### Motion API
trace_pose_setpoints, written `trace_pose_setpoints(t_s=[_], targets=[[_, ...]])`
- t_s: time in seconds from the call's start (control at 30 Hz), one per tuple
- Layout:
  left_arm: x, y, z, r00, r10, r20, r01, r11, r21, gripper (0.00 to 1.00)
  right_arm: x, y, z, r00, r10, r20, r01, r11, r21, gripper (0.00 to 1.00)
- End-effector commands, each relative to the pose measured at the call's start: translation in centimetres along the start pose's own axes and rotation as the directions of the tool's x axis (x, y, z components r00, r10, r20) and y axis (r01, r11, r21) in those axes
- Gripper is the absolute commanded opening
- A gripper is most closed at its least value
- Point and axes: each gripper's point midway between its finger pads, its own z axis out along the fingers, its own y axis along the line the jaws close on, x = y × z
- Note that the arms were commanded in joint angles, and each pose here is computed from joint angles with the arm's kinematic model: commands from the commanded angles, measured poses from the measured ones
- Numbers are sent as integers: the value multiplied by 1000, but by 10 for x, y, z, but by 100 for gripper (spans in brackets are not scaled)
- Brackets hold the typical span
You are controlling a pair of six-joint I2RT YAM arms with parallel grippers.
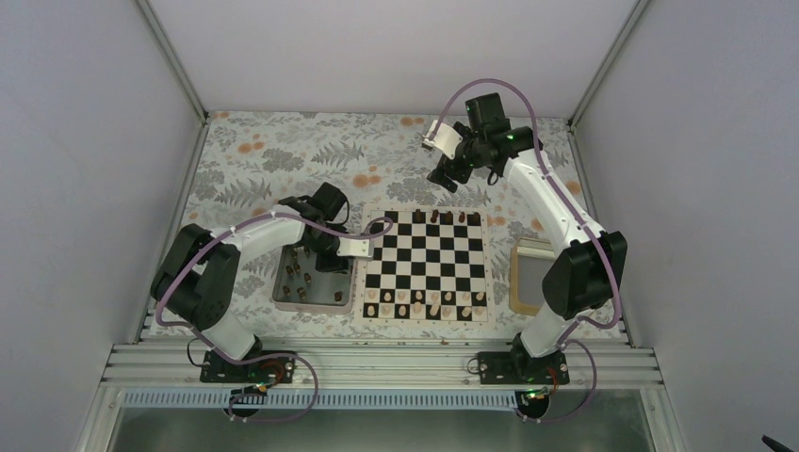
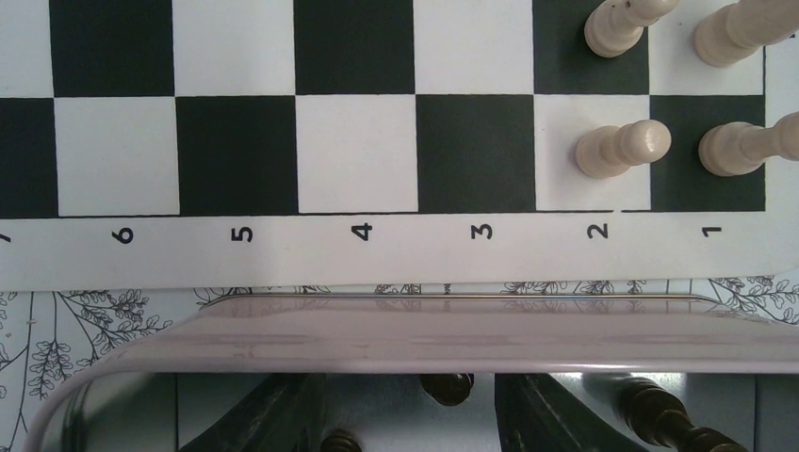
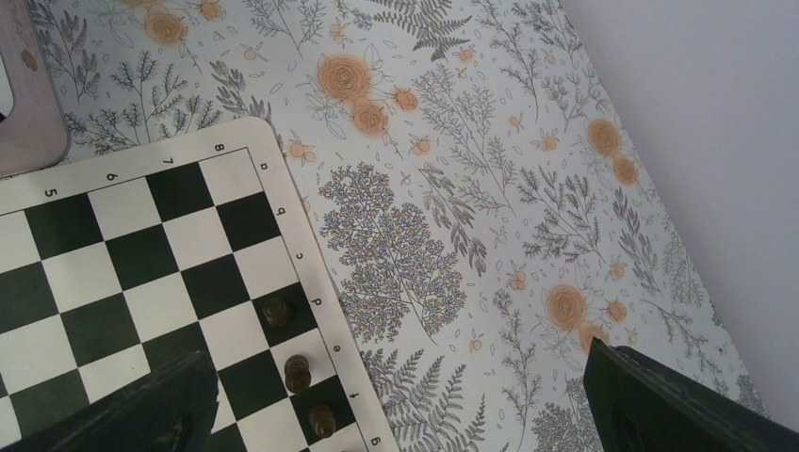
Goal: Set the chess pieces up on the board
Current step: Pick up the chess piece from the storage box.
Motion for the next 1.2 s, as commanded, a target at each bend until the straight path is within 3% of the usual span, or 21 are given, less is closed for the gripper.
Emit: trace_pose_setpoints(t_s=[0.0,0.6,0.83,1.17], targets=[[-1,-4,7,1000,3,11,-3,1000,23,45,4,2,3,1000,15,-1,-15,1000,-16,100],[1,-3,13,1000,6,-4,-6,1000,23,31,6,1,3,1000,18,-4,-18,1000,-14,100],[1,-2,13,1000,7,-4,-7,1000,21,20,6,1,3,1000,19,-3,-19,1000,-16,100],[8,-2,7,999,3,-49,-3,1000,-1,16,7,1,4,1000,19,-6,-19,1000,-17,100]])
